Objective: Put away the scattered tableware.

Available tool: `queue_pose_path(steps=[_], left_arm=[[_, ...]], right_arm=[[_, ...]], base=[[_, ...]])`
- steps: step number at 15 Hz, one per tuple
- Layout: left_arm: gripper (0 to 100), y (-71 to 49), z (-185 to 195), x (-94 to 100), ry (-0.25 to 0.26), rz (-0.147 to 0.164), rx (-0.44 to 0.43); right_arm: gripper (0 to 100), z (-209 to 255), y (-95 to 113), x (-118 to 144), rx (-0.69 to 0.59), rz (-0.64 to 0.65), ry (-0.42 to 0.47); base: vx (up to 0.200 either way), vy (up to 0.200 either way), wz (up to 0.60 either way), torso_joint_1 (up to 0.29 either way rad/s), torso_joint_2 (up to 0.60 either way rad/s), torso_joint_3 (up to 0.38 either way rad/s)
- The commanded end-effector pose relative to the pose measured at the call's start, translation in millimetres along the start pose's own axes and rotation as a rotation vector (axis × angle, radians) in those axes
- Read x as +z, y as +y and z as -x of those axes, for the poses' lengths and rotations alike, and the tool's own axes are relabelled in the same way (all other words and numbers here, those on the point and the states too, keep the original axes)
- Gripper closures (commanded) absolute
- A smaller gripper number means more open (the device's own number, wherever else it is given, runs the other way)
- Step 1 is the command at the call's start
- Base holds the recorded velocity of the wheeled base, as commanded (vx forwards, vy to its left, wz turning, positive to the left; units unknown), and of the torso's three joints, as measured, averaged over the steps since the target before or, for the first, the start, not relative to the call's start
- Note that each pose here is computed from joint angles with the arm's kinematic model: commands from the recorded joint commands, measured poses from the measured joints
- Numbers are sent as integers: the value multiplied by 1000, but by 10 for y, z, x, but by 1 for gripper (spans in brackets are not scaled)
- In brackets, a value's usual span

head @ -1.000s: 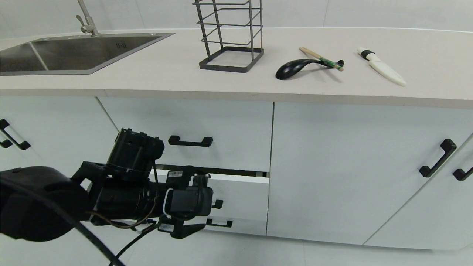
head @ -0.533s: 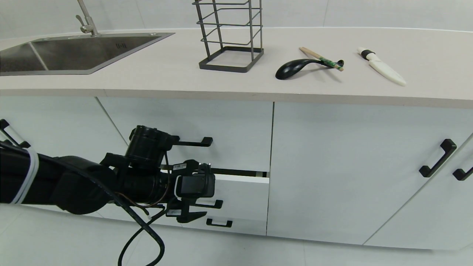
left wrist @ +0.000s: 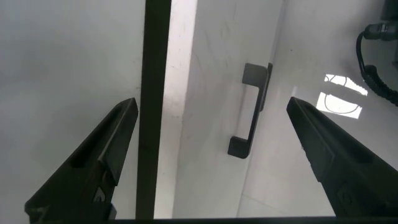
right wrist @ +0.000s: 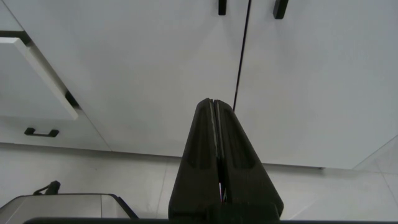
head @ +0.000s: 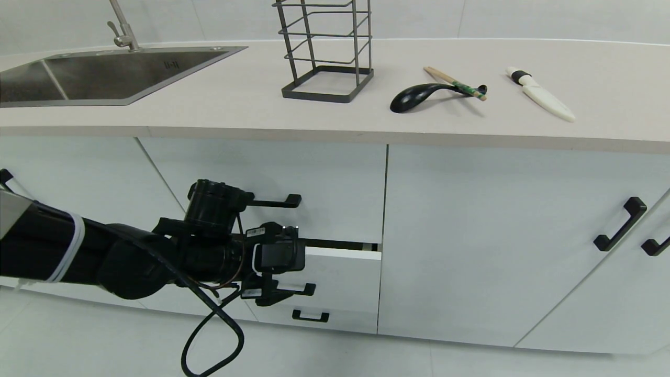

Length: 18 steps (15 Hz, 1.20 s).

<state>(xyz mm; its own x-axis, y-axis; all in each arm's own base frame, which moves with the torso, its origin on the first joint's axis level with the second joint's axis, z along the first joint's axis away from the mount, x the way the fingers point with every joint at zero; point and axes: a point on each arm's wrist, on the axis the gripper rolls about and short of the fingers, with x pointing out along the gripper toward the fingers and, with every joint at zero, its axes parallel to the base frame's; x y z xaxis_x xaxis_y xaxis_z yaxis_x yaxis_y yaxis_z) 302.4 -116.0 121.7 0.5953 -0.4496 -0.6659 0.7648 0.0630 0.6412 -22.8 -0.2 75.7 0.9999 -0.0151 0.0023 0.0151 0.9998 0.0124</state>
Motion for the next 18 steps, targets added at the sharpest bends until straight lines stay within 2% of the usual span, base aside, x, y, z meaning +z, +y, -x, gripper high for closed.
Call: queue_pose_path(steps=[1,13,18], left_arm=[[0,-13,-57,-39,9,6,-14],[0,-35,-253,-88,11,4,-23],[0,-121,-153,-81,4,6,-43]], right_arm=[[100,0,0,1,0,0,-1],[100,0,0,1,0,0,-1],[100,0,0,1,0,0,-1]], base=[[0,0,0,0,0,0],[0,0,0,0,0,0],[0,0,0,0,0,0]])
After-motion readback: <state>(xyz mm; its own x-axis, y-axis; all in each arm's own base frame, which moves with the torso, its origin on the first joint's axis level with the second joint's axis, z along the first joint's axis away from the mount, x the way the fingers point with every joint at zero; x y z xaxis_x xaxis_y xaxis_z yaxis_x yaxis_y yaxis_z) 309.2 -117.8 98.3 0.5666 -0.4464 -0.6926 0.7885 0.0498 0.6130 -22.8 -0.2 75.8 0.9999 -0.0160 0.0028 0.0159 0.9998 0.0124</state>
